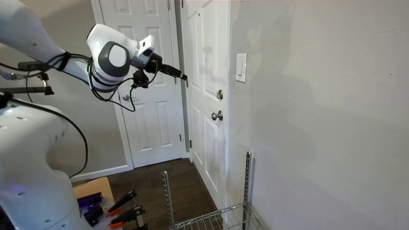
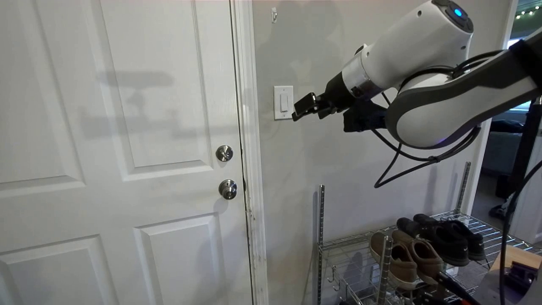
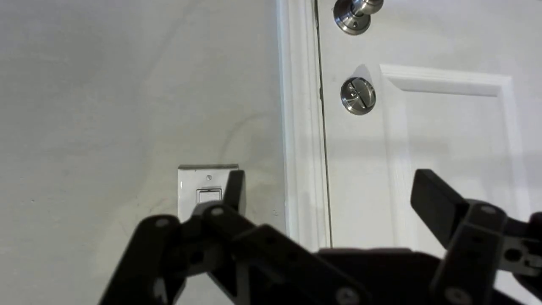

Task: Turn off the light switch

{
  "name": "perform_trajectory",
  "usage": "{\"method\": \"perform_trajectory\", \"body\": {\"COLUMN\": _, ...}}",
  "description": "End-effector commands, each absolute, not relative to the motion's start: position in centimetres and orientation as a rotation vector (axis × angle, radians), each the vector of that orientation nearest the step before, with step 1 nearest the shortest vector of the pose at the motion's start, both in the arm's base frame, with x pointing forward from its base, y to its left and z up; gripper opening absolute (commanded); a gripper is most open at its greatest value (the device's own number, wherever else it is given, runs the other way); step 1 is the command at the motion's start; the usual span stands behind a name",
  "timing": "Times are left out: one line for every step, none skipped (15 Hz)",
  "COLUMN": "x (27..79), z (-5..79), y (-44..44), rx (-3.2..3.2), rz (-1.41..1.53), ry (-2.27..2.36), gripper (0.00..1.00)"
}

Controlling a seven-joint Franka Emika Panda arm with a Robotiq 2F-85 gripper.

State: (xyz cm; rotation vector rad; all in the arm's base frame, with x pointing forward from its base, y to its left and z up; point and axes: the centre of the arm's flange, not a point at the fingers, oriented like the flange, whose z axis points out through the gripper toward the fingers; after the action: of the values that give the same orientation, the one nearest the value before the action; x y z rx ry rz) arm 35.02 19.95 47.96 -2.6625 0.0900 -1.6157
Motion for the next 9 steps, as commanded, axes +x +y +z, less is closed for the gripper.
{"method": "perform_trajectory", "body": {"x": 33.5, "z": 45.9, "y": 19.2, "rx": -2.672, "rz": -1.606, "ry": 0.077, "gripper": 1.0}}
{"method": "perform_trajectory", "body": {"x": 33.6, "z": 45.6, "y": 19.3, "rx": -2.683, "rz": -1.582, "ry": 0.067, "gripper": 1.0}}
{"method": "perform_trajectory", "body": {"x": 33.7, "z": 45.5, "y": 19.5, "rx": -2.69, "rz": -1.578, "ry": 0.054, "gripper": 1.0}}
{"method": "perform_trajectory", "body": {"x": 33.8, "z": 45.4, "y": 19.5, "rx": -2.69, "rz": -1.579, "ry": 0.039, "gripper": 1.0}}
{"method": "perform_trajectory", "body": {"x": 33.9, "z": 45.3, "y": 19.5, "rx": -2.694, "rz": -1.577, "ry": 0.032, "gripper": 1.0}}
{"method": "perform_trajectory", "body": {"x": 34.1, "z": 45.4, "y": 19.4, "rx": -2.692, "rz": -1.573, "ry": 0.032, "gripper": 1.0}}
{"method": "perform_trajectory", "body": {"x": 34.3, "z": 45.4, "y": 19.3, "rx": -2.691, "rz": -1.572, "ry": 0.03, "gripper": 1.0}}
{"method": "perform_trajectory", "body": {"x": 34.5, "z": 45.5, "y": 19.1, "rx": -2.692, "rz": -1.568, "ry": 0.034, "gripper": 1.0}}
{"method": "perform_trajectory", "body": {"x": 34.7, "z": 45.7, "y": 18.8, "rx": -2.688, "rz": -1.568, "ry": 0.039, "gripper": 1.0}}
